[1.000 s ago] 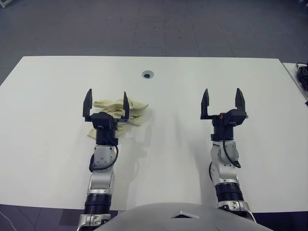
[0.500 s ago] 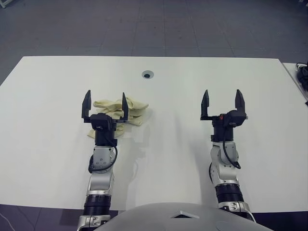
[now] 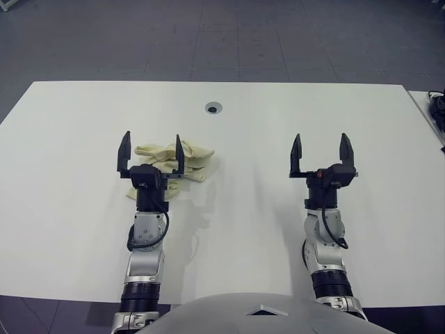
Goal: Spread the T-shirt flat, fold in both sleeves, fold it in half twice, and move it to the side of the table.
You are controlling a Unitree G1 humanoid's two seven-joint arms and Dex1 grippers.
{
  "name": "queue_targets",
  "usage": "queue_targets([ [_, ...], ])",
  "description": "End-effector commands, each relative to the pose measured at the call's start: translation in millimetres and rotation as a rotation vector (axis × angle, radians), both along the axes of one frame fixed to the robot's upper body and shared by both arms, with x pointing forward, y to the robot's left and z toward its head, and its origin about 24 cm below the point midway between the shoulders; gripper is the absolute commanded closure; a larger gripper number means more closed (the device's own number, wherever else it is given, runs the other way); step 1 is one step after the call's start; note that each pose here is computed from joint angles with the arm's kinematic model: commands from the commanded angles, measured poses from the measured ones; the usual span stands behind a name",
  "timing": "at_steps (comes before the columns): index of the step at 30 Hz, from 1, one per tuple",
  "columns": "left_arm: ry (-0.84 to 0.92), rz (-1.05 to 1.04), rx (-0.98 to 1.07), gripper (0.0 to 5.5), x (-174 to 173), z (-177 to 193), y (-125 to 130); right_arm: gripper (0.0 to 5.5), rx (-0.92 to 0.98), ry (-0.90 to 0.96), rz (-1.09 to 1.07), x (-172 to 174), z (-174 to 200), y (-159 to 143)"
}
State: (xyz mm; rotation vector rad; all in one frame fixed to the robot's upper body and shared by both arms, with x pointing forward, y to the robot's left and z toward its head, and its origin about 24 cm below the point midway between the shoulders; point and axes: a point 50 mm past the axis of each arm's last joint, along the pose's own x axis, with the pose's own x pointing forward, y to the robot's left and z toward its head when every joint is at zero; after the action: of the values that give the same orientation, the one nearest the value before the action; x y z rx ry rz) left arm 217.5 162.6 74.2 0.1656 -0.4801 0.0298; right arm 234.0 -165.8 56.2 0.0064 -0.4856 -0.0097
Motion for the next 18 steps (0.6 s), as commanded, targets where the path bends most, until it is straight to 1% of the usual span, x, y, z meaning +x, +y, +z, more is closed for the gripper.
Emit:
queue_targets([
  [1, 0.0, 0.002, 0.004, 0.1, -1.0, 1.0, 1.2, 0.12, 0.002, -0.003, -0.001, -0.5, 2.0, 0.2],
  [18, -0.001, 0.007, 0.005, 0.1, -0.7, 1.3, 3.3, 0.12, 0.002, -0.001, 0.006, -0.7, 2.2, 1.6],
])
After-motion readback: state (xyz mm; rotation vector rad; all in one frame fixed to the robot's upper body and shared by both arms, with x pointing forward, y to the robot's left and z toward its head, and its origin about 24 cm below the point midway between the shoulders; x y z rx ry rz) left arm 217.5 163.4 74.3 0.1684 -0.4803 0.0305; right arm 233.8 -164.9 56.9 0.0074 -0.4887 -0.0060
